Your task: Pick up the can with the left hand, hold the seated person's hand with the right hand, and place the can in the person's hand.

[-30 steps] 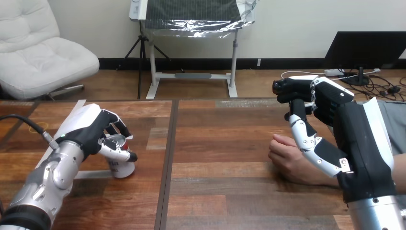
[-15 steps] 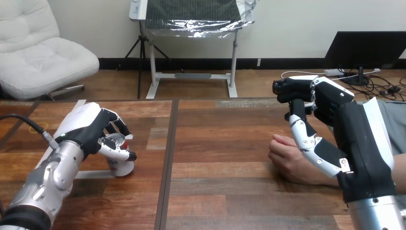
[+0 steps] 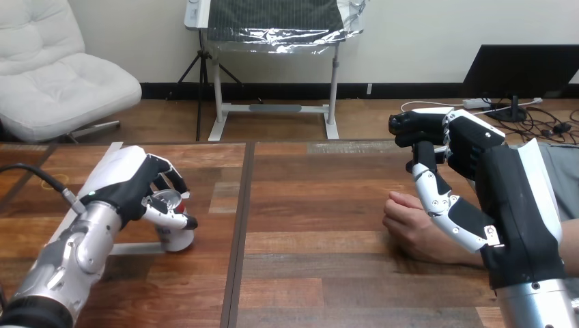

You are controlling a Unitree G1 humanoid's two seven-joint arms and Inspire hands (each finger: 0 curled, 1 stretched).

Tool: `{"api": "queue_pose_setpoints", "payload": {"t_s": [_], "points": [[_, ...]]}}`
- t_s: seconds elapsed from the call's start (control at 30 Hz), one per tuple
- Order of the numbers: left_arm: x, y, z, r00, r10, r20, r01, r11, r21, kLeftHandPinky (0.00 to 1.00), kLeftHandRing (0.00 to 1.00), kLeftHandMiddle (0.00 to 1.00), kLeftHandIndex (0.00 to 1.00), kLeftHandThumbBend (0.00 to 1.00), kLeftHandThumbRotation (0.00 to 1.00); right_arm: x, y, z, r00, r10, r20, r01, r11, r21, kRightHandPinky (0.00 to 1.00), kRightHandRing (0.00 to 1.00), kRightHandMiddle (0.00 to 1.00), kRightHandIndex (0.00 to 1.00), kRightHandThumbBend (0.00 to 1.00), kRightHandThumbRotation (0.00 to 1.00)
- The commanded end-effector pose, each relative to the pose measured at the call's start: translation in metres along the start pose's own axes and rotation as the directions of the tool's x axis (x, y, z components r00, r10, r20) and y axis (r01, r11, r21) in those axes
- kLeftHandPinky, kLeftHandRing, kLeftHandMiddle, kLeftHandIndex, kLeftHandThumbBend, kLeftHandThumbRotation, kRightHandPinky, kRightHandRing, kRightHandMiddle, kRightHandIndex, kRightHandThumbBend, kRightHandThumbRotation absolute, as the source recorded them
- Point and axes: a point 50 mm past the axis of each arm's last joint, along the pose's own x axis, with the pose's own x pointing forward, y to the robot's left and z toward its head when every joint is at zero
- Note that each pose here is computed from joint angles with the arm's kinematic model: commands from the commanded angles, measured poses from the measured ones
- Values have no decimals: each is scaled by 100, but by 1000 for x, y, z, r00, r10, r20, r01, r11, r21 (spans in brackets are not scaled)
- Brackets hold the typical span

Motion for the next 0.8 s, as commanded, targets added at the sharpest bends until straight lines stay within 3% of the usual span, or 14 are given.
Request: {"api": "queue_pose_setpoints", "payload": {"t_s": [0.0, 0.77], "points": [[7, 30, 23, 987, 123, 107, -121, 992, -23, 34, 41, 48, 54, 65, 0, 11, -4, 10, 997, -20, 81, 20, 1000, 3, 50, 66, 68, 63, 5, 0], [2, 39, 42, 961, 182, 206, -182, 983, -17, 36, 43, 50, 55, 64, 0, 12, -4, 10, 996, -26, 80, 25, 1000, 7, 50, 66, 68, 63, 5, 0]]}}
